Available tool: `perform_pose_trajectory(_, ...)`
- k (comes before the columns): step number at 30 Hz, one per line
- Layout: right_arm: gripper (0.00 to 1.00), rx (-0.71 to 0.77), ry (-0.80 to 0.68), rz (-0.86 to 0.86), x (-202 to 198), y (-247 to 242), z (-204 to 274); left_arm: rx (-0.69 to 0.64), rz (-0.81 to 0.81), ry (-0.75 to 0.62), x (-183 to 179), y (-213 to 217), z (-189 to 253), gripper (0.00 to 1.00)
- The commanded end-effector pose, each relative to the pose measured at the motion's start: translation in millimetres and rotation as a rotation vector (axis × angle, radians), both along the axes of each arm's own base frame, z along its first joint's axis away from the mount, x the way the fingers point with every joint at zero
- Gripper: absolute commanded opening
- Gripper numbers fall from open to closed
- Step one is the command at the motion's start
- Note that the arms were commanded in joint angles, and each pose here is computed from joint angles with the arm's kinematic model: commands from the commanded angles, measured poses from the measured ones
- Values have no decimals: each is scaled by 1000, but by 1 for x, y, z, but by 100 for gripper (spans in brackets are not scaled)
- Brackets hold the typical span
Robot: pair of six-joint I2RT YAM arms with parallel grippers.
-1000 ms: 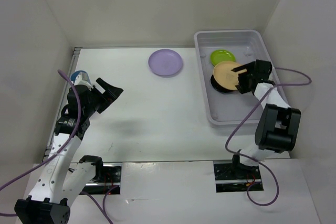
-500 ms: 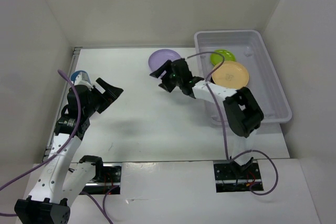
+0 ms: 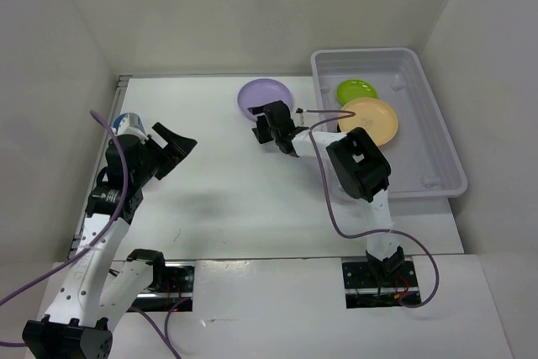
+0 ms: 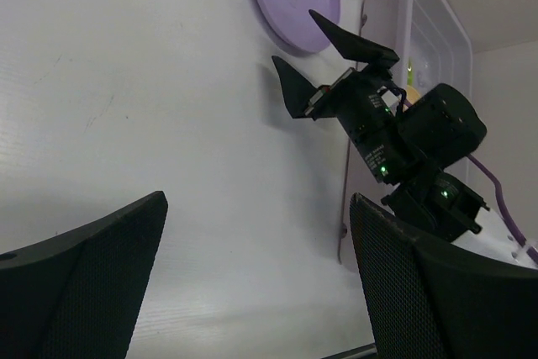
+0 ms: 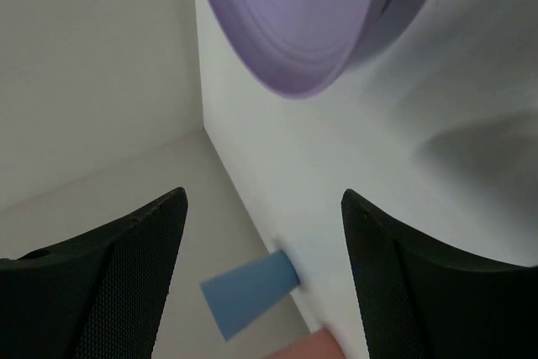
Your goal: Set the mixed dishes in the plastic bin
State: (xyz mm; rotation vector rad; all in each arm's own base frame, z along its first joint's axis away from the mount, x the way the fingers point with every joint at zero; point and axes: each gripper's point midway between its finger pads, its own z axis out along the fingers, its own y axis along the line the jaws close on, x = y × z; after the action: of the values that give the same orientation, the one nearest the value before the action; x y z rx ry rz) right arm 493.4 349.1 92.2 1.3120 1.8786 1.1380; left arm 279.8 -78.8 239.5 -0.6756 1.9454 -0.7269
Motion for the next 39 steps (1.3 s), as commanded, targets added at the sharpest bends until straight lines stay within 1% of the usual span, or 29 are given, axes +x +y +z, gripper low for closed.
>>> perform_pose_trajectory(1,79,43,-6,-155,41,-20,0,7,-17,-72,4,-2,24,95)
perform_pose_trajectory(3,78,41,-8,-187,49,-26,1,7,-17,-72,4,-2,24,96)
perform_pose_trajectory(4,78,35,16,-203,51,-32,-11,7,-17,-63,3,-2,22,96)
perform_pose_trajectory(5,78,36,16,-203,53,-30,-12,7,-17,-63,3,-2,22,96)
perform_pose_trajectory(7,75,43,13,-235,64,-40,-9,6,-17,-81,2,-2,29,96)
perform_pose_trajectory(8,71,35,24,-235,65,-39,-13,7,-17,-72,1,-2,27,96)
perform_pose_trajectory(9,65,42,7,-252,73,-43,-3,7,-17,-72,1,-2,27,96)
perform_pose_trajectory(10,56,38,13,-261,77,-47,-6,6,-17,-81,-1,-2,29,96)
perform_pose_trajectory(13,41,40,34,-247,82,-46,-10,6,-17,-81,-1,-2,29,96)
perform_pose_trajectory(17,41,53,51,-242,82,-48,-12,5,-17,-92,-2,-1,32,96)
perform_pose_trajectory(18,41,36,70,-230,76,-49,-23,5,-17,-92,-2,-1,32,96)
perform_pose_trajectory(20,43,55,43,-219,69,-45,-13,6,-17,-83,-3,-1,30,96)
perform_pose_trajectory(22,43,66,33,-209,62,-48,-15,6,-17,-83,-5,-1,28,96)
perform_pose_trajectory(24,45,31,-4,-190,56,-47,-3,6,-17,-83,-5,-1,28,98)
perform_pose_trajectory(26,49,6,-6,-195,48,-50,-3,6,-17,-83,-5,-1,28,98)
perform_pose_trajectory(28,52,34,-12,-187,44,-49,1,7,-17,-73,-5,-1,24,98)
perform_pose_trajectory(29,57,37,2,-167,38,-47,-6,-3,-13,-83,-4,-2,27,98)
perform_pose_trajectory(30,59,34,15,-159,37,-46,-13,-3,-13,-84,-4,-2,27,98)
perform_pose_trajectory(36,60,40,80,-126,36,-37,-53,-3,-13,-84,-4,-2,27,98)
perform_pose_trajectory(39,60,49,87,-107,42,-28,-58,-3,-13,-84,-4,-2,27,99)
